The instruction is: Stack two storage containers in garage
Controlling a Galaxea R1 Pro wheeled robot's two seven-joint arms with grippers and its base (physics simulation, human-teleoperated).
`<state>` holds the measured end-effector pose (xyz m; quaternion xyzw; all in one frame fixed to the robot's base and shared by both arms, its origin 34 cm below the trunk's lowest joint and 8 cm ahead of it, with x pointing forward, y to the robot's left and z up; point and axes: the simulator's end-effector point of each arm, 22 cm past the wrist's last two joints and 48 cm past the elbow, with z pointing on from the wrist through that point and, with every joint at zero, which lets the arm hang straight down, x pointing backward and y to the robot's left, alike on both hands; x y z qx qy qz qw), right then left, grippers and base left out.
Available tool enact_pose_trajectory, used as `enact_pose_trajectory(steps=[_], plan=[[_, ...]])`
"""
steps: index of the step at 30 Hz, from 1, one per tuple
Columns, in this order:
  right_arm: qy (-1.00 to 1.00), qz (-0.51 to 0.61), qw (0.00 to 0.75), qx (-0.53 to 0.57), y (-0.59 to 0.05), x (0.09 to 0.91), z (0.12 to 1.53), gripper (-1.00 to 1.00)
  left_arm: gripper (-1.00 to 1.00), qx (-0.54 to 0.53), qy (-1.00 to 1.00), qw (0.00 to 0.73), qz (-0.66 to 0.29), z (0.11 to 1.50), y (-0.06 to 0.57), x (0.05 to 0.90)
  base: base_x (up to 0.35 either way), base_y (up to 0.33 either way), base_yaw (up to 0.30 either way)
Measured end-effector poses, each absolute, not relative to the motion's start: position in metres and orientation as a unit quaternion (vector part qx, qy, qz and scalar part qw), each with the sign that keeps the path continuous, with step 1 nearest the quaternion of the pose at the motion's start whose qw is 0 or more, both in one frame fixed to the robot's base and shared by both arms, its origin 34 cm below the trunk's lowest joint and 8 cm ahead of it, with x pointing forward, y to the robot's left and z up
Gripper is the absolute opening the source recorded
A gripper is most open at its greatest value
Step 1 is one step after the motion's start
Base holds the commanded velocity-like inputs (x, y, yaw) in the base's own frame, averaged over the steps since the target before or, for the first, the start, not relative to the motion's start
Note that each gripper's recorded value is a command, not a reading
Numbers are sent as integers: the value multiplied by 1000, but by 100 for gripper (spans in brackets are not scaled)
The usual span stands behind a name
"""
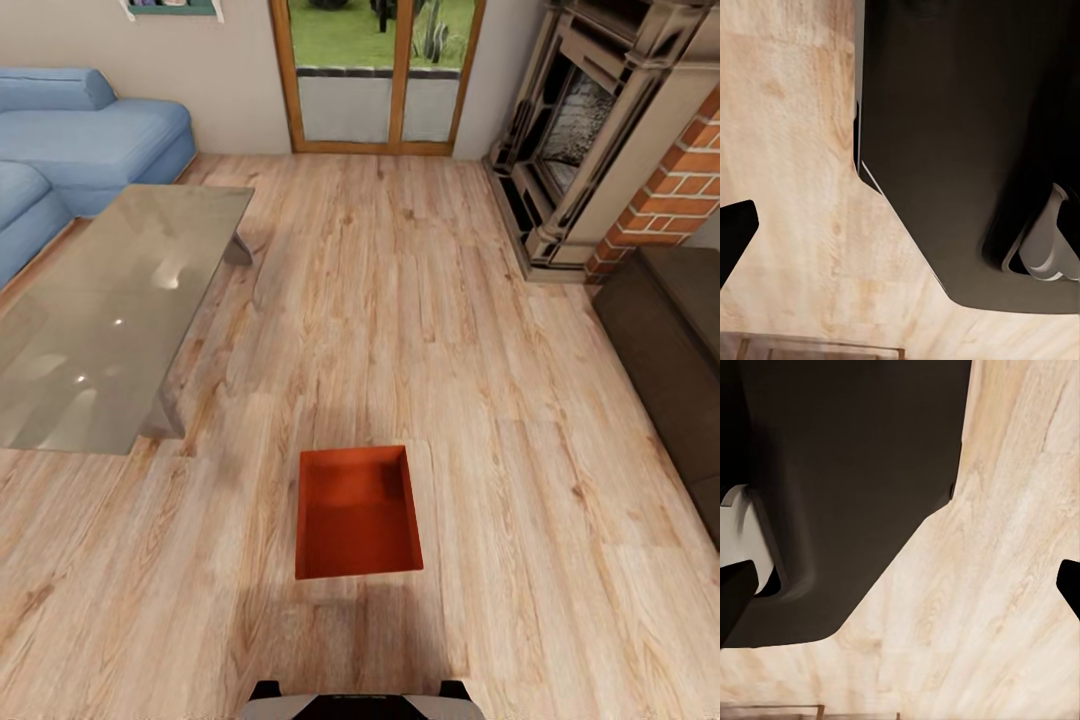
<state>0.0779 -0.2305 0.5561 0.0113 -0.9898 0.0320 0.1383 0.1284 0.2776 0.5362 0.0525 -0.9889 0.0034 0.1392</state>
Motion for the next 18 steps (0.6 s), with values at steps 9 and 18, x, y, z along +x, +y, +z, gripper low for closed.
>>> enact_pose_trajectory(steps=[9,18], plan=[[-989,32,145,12,-230,72,557,100,100,52,-988,146,3,536,278,122,0,0,0],[-988,31,148,12,-229,70,557,100,100,52,-987,149,4,536,276,120,0,-23,0]])
